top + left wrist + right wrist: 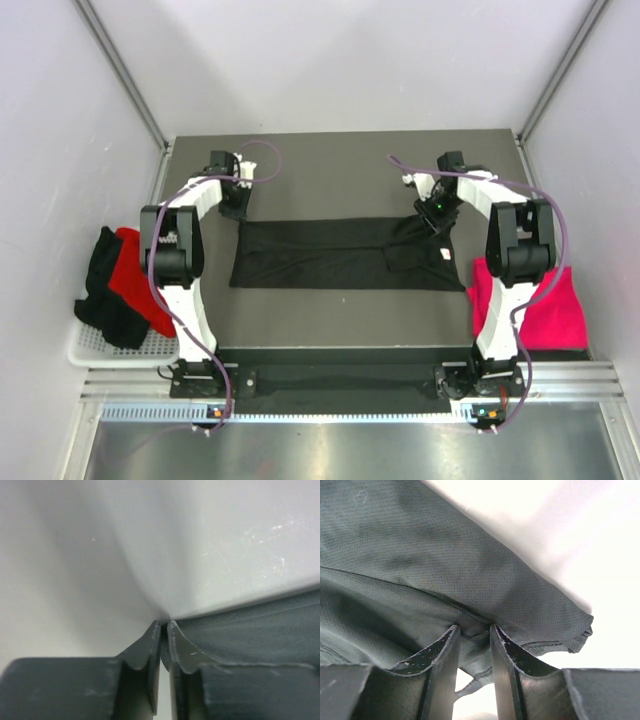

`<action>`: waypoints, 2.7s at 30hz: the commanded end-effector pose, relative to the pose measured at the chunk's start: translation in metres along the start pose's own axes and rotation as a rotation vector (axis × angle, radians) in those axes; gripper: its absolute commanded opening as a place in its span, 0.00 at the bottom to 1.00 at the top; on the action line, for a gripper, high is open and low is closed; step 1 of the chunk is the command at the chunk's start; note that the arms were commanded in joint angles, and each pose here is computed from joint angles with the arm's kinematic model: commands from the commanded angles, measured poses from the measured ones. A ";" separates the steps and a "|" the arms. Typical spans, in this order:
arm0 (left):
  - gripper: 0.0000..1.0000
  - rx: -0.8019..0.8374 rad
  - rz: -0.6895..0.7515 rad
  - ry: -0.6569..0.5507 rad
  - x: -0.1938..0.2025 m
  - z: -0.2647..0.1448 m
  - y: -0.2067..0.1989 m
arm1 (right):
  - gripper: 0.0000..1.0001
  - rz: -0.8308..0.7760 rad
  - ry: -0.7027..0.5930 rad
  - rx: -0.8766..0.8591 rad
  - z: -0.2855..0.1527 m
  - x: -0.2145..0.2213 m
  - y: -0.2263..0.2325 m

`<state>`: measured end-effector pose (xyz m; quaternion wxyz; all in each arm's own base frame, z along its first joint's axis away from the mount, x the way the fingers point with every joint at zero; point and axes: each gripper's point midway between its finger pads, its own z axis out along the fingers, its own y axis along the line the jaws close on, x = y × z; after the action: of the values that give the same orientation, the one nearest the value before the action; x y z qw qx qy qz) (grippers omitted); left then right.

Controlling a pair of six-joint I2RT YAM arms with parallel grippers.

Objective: Fold and stack the t-shirts
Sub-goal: Fold the tshirt

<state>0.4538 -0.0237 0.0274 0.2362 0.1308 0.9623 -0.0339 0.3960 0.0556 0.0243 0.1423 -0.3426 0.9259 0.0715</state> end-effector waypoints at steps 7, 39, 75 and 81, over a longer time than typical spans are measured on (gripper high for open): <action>0.00 -0.003 0.017 0.022 0.001 0.005 0.002 | 0.35 0.148 -0.027 0.077 -0.004 -0.004 -0.049; 0.00 -0.025 0.020 -0.012 -0.002 -0.016 0.003 | 0.37 0.177 -0.015 -0.009 -0.063 0.039 -0.011; 0.00 -0.082 -0.020 -0.007 0.000 -0.038 0.009 | 0.05 0.164 0.013 -0.020 0.029 -0.043 -0.073; 0.04 -0.085 -0.056 -0.019 -0.010 -0.057 0.008 | 0.06 0.110 -0.047 0.049 0.052 -0.094 -0.089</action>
<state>0.4333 -0.0133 0.0412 0.2146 0.1135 0.9701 -0.0036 0.5221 0.0393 0.0274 0.1746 -0.2710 0.9434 0.0780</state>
